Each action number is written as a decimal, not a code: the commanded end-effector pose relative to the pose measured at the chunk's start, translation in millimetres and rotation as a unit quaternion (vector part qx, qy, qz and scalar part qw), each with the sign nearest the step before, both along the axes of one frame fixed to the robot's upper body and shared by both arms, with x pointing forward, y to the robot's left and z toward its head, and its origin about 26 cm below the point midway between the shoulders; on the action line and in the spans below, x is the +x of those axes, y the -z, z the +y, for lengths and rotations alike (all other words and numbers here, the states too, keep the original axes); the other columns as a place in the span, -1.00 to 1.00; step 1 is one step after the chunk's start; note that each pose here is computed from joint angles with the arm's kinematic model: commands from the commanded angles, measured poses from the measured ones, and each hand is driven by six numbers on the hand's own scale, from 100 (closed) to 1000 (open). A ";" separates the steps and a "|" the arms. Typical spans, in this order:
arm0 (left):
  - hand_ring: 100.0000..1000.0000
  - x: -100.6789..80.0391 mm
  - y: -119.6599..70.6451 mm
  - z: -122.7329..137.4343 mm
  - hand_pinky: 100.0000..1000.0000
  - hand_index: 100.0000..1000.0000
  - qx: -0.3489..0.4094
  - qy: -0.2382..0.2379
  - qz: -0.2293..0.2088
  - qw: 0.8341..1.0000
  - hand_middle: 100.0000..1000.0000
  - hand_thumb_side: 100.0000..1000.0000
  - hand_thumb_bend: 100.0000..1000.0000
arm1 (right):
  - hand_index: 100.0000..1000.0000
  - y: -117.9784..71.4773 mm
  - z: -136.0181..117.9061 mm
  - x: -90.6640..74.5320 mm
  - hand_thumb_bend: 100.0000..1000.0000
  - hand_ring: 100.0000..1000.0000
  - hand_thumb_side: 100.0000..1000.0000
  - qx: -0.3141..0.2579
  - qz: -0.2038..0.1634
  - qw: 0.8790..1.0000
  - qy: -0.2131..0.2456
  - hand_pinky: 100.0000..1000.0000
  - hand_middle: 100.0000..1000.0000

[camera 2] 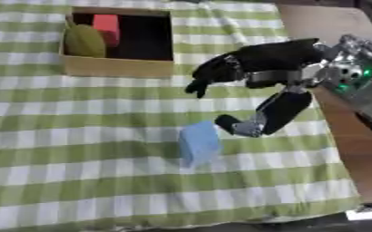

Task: Pick up objects on the table and place them in the box.

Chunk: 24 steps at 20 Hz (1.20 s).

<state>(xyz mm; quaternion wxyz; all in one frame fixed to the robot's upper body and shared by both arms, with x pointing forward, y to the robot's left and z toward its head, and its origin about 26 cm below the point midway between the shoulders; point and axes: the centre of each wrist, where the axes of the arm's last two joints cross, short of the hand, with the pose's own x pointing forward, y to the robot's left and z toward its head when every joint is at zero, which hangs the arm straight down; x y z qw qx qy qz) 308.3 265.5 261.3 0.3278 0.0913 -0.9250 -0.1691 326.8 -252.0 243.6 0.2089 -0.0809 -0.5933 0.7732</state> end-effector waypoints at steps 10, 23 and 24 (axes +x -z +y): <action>0.50 -2.9 -4.4 -0.9 0.34 0.59 -0.002 -0.001 -0.006 1.000 0.35 0.06 -1.00 | 0.93 11.4 -1.9 5.3 -0.35 1.00 -0.98 -0.008 0.054 0.998 0.008 1.00 0.52; 0.50 -2.9 -1.7 -1.1 0.33 0.56 -0.005 -0.001 0.000 1.000 0.34 0.06 -1.00 | 0.93 30.8 -0.8 9.2 -0.58 0.99 -0.80 0.021 0.045 0.998 0.031 1.00 0.51; 0.50 -2.8 -1.6 -1.3 0.33 0.56 -0.005 -0.001 0.000 1.000 0.34 0.07 -1.00 | 0.93 32.5 0.1 9.5 -0.58 1.00 -0.82 0.021 0.043 0.998 0.032 1.00 0.52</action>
